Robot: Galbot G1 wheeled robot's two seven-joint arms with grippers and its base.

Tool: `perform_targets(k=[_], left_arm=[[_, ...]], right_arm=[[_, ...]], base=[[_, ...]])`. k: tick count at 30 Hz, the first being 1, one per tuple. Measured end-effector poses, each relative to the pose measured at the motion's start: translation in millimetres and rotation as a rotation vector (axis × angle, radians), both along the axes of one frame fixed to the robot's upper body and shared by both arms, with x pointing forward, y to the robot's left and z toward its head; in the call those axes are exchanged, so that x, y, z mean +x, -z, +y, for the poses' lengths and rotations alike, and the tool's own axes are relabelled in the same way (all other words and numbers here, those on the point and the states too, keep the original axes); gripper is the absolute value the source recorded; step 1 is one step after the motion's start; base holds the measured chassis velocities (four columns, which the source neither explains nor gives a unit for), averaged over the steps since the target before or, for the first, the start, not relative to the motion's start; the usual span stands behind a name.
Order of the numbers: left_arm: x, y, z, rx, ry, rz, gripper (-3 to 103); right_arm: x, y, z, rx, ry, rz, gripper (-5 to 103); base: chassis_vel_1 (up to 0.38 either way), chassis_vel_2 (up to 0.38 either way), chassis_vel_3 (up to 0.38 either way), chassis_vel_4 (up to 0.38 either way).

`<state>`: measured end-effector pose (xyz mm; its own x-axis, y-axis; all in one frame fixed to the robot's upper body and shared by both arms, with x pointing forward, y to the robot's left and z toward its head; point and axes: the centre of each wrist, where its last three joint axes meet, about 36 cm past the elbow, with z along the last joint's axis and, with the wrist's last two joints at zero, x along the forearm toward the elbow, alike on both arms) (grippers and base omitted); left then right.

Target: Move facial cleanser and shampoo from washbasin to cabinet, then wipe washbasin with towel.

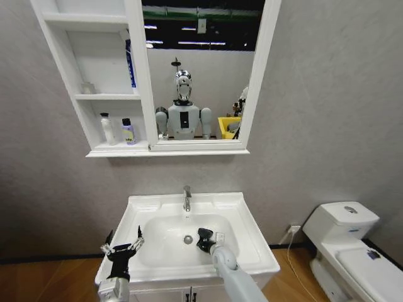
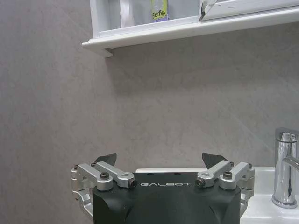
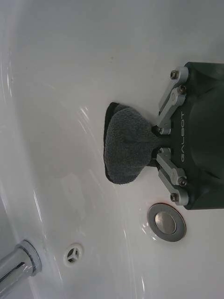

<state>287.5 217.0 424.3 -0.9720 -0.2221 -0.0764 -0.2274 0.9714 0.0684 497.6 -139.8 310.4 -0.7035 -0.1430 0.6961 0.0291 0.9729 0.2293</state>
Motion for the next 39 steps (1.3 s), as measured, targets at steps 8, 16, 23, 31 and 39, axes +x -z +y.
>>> perform_targets(k=[8,16,23,31,39], left_arm=[[-2.1,-2.4,-1.3,0.000,0.006,-0.009,100],[-0.8,-2.6,-6.3,-0.005,0.022,-0.013,100],[3.6,-0.6,-12.3,-0.007,0.040,-0.010,100],[5.3,-1.1,-15.1,-0.007,0.053,-0.008,100],[2.3,-4.1,-13.0,-0.003,0.055,-0.012,100]], right_arm=[[-2.1,-8.3,-22.8,-0.055,0.029,-0.046,8],[4.0,-29.6,-55.3,-0.131,0.079,-0.137,8],[4.9,-63.4,-80.8,-0.202,0.097,-0.278,8],[27.1,-103.1,-124.1,-0.226,0.119,-0.476,7],[70.6,-109.0,-164.7,-0.150,0.046,-0.618,7]], base=[[0.000,0.000,0.000,0.000],[0.000,0.000,0.000,0.000],[0.000,0.000,0.000,0.000],[-0.025,-0.008,-0.005,-0.011],[0.000,0.000,0.000,0.000]])
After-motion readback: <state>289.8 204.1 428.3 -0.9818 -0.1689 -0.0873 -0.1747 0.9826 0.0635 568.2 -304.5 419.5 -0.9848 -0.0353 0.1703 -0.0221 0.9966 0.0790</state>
